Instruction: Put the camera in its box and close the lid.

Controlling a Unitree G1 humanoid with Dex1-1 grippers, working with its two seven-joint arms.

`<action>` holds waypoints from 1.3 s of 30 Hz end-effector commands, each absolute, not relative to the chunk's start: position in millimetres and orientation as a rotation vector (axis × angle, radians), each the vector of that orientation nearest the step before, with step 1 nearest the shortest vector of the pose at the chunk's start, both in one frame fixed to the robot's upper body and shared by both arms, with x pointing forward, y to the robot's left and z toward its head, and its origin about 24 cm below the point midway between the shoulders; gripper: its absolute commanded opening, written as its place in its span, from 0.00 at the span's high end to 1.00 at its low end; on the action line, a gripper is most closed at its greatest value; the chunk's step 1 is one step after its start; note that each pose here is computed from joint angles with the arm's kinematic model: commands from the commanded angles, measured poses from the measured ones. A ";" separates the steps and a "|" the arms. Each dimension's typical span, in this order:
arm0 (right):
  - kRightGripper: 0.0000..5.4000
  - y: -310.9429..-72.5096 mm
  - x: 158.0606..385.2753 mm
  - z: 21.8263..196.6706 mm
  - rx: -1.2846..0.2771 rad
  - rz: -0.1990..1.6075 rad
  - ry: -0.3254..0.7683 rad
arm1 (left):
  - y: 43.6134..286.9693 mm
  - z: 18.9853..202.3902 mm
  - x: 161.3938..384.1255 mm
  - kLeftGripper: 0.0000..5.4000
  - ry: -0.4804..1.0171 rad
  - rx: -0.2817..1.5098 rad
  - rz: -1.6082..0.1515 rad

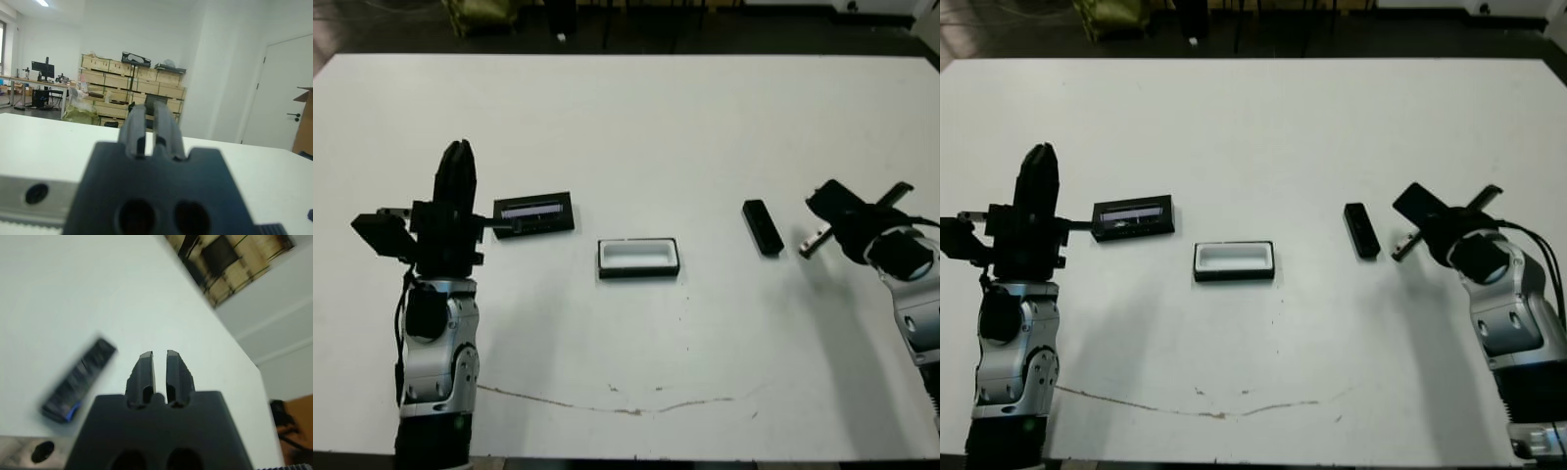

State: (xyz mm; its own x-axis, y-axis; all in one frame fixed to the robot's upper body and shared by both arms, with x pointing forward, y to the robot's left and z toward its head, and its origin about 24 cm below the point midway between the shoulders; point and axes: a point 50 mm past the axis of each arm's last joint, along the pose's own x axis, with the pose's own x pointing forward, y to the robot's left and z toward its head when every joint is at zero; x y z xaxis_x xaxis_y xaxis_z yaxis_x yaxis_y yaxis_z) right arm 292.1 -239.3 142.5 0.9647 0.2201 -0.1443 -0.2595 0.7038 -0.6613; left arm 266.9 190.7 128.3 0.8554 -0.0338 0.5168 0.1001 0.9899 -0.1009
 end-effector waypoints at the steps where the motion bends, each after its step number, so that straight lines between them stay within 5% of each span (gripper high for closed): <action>1: 1.00 -235.2 278.7 141.9 -0.533 0.276 -0.016 | 194.5 121.8 266.2 1.00 -0.504 -0.113 -0.066; 6: 1.00 -223.4 266.2 149.4 -0.300 0.260 -0.047 | 194.0 122.1 266.6 1.00 -0.505 -0.110 -0.069; 15: 0.96 -204.8 255.7 132.1 -0.354 0.152 0.047 | 194.0 122.5 267.0 1.00 -0.496 -0.123 -0.075; 20: 0.78 -199.1 256.2 115.4 -0.285 0.146 0.087 | 193.5 122.6 267.3 1.00 -0.497 -0.121 -0.073; 39: 0.00 -192.7 260.5 102.3 -0.263 0.136 0.134 | 193.3 121.4 266.8 1.00 -0.498 -0.129 -0.079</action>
